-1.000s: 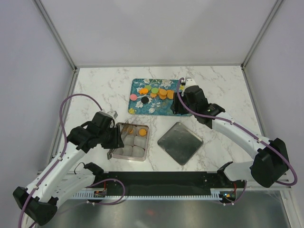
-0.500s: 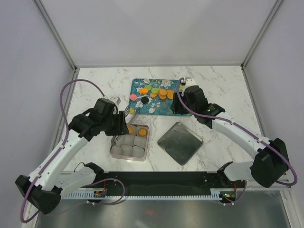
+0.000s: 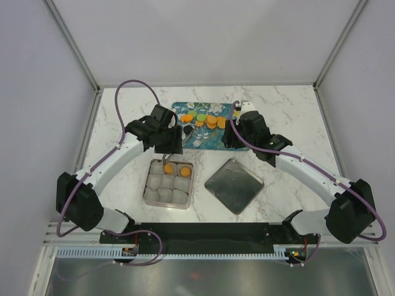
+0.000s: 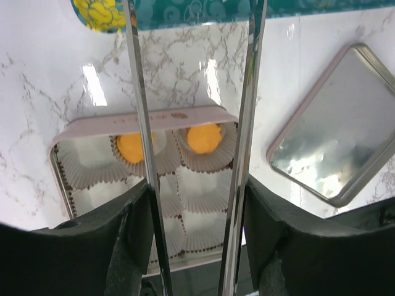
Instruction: Pack the cookies
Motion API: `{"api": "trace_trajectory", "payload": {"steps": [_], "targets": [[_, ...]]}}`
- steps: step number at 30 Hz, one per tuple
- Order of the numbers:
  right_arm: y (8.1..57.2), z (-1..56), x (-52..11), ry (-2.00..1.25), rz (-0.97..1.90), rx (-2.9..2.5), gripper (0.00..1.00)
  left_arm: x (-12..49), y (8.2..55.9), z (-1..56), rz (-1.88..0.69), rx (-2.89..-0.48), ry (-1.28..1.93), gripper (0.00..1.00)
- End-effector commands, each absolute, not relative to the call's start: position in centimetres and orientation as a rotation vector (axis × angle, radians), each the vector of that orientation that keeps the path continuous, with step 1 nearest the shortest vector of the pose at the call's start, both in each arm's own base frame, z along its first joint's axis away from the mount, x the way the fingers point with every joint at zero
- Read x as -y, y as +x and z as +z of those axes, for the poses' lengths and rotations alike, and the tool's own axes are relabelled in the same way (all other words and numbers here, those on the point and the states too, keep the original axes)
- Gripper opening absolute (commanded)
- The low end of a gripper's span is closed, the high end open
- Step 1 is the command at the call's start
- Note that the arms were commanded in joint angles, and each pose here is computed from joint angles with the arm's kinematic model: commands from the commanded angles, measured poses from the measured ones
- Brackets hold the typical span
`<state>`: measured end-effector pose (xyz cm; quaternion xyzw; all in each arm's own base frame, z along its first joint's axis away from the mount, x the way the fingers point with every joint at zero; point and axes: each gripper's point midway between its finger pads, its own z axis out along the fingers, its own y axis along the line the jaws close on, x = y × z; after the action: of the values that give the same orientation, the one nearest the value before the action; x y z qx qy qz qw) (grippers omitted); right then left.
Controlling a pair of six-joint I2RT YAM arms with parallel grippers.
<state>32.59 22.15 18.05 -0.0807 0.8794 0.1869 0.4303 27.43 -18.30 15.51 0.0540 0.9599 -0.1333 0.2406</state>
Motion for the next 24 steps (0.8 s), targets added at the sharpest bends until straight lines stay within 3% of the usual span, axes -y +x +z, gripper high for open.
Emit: {"api": "trace_trajectory", "payload": {"steps": [1, 24], "targets": [[33.0, 19.7, -22.3, -0.197, 0.482, -2.133, 0.59, 18.8, 31.2, 16.9, -0.32, -2.518, 0.198, 0.61], [32.9, 19.6, -22.3, -0.201, 0.484, -2.134, 0.59, 20.1, 35.2, 11.4, -0.222, -2.605, 0.236, 0.54]]}}
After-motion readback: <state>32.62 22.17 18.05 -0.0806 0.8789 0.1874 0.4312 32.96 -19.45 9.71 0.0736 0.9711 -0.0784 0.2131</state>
